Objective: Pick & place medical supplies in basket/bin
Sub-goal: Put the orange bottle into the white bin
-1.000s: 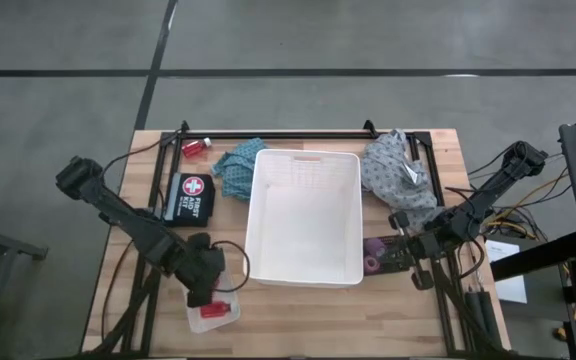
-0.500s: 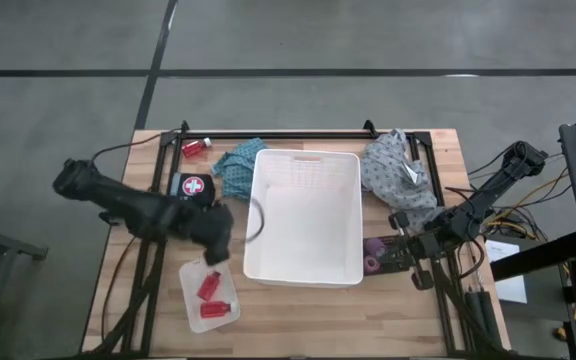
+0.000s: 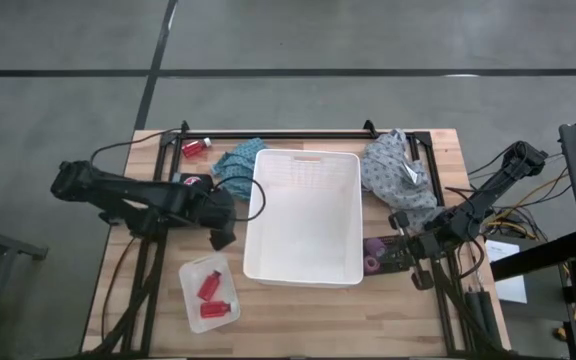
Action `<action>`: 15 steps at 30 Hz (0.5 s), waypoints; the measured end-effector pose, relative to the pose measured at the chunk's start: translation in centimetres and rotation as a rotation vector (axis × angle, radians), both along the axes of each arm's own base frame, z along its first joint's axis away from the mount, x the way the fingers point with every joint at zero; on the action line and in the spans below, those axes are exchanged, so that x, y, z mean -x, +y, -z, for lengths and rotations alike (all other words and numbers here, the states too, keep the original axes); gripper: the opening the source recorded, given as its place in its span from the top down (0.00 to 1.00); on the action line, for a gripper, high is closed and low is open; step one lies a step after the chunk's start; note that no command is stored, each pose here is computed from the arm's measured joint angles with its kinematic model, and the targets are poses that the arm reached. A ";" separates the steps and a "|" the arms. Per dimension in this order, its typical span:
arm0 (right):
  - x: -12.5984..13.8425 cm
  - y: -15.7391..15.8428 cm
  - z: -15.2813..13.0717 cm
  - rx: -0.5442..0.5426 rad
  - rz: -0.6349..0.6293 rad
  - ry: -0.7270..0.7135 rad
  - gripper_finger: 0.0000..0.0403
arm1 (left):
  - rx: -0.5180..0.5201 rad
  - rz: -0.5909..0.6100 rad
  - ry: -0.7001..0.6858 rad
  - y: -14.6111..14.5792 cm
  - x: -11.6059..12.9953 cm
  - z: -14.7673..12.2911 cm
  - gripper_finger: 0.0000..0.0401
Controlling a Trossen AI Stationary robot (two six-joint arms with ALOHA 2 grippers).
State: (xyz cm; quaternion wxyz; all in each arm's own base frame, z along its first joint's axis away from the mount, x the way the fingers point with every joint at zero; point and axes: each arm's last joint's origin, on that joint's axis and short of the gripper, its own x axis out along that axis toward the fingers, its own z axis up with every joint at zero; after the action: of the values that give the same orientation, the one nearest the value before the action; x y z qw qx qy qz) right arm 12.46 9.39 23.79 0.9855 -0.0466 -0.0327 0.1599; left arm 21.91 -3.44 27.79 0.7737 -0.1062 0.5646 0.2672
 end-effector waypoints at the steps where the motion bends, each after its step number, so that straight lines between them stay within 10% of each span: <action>1: 0.0 0.0 0.0 0.000 0.000 0.001 0.98 | -0.006 -0.004 0.012 0.2 0.2 0.0 0.28; 15: 0.0 0.0 0.0 0.001 0.000 0.001 0.98 | -0.067 -0.274 0.010 11.1 2.8 -1.5 0.28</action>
State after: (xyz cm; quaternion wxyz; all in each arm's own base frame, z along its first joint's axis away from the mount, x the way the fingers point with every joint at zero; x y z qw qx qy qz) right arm 12.46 9.40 23.78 0.9855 -0.0469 -0.0322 0.1600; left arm 19.09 7.67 29.31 0.7304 -0.1548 0.5393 0.3895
